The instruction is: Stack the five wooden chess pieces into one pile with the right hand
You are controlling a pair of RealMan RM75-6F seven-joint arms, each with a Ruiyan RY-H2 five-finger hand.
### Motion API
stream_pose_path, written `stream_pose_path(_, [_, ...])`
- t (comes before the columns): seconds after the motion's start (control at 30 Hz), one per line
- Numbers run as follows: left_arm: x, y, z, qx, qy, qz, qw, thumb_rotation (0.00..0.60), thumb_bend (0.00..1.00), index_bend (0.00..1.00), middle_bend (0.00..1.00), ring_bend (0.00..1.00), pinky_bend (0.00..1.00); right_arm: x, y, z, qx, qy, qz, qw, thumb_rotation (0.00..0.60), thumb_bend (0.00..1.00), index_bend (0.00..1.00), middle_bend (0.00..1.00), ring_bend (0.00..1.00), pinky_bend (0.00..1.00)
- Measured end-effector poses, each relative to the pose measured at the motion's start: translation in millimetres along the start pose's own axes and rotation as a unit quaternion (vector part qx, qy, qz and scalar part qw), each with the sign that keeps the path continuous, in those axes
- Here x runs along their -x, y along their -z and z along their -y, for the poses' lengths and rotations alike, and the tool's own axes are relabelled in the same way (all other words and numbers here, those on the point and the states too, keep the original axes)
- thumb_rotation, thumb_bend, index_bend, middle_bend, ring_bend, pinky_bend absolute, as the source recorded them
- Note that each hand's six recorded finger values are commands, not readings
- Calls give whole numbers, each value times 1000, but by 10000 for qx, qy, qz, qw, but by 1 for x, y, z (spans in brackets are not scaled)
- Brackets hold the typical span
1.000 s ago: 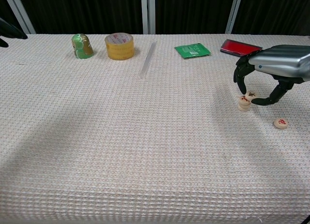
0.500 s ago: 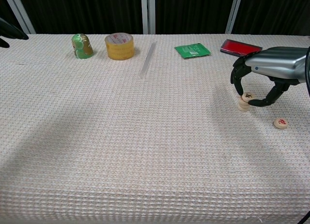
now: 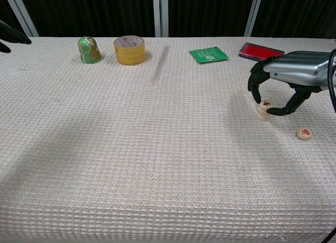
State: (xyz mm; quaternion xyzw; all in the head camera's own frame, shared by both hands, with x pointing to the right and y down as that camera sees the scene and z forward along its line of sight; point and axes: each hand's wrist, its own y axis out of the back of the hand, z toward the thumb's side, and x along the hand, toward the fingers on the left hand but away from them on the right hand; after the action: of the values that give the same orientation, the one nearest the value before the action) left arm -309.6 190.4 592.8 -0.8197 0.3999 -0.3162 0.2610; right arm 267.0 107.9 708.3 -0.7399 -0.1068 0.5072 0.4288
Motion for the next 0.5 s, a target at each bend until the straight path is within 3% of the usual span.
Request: stream_pose_path(0.5, [0,1,0,15,8,-1,10000,600,0,275,209,174,226,-4,0,1,-1,-26,-1,10000,600,330,410,266,53,86])
